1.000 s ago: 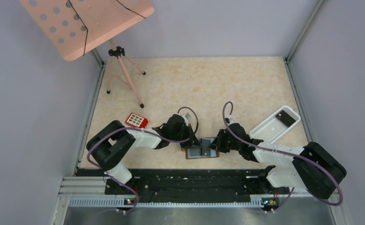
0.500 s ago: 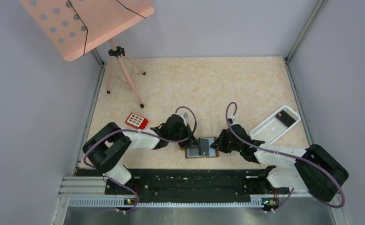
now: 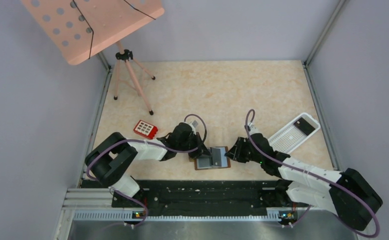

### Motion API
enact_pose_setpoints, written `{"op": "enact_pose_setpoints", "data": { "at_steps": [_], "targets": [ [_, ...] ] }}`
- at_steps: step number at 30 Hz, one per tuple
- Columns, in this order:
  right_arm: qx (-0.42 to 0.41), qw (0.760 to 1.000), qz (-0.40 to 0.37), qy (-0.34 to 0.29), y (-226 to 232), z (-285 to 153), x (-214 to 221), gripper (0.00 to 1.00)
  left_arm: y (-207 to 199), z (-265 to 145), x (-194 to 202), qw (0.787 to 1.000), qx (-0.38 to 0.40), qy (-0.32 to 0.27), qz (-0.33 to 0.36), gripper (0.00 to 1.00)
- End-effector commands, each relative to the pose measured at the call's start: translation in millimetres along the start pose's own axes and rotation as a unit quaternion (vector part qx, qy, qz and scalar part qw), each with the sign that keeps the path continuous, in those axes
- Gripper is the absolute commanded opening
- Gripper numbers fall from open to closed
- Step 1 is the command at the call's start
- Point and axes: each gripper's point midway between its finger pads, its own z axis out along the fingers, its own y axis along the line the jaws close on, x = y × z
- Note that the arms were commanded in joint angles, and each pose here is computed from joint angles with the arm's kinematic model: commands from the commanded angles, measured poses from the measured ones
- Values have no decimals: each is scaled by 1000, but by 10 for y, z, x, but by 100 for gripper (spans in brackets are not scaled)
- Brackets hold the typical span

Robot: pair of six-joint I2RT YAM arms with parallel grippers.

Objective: Take the credit cards out of the card holder
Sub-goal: Remove the credit card from the card holder.

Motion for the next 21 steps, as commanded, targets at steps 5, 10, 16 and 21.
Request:
{"op": "enact_pose_setpoints", "data": {
  "at_steps": [5,10,16,21],
  "targets": [
    [-90,994,-56,-12,350,-144,-198,31,-365,-102,-38,996,84,-6,18,0],
    [-118,991,-61,-4,468,-122,-200,30,-327,-72,-22,996,86,-3,11,0],
    [-120,991,-61,7,531,-38,-228,25,-189,-52,-30,998,68,-7,10,0],
    [-116,990,-73,-1,583,-83,-312,26,-147,-99,-72,998,44,-13,32,0]
  ]
}}
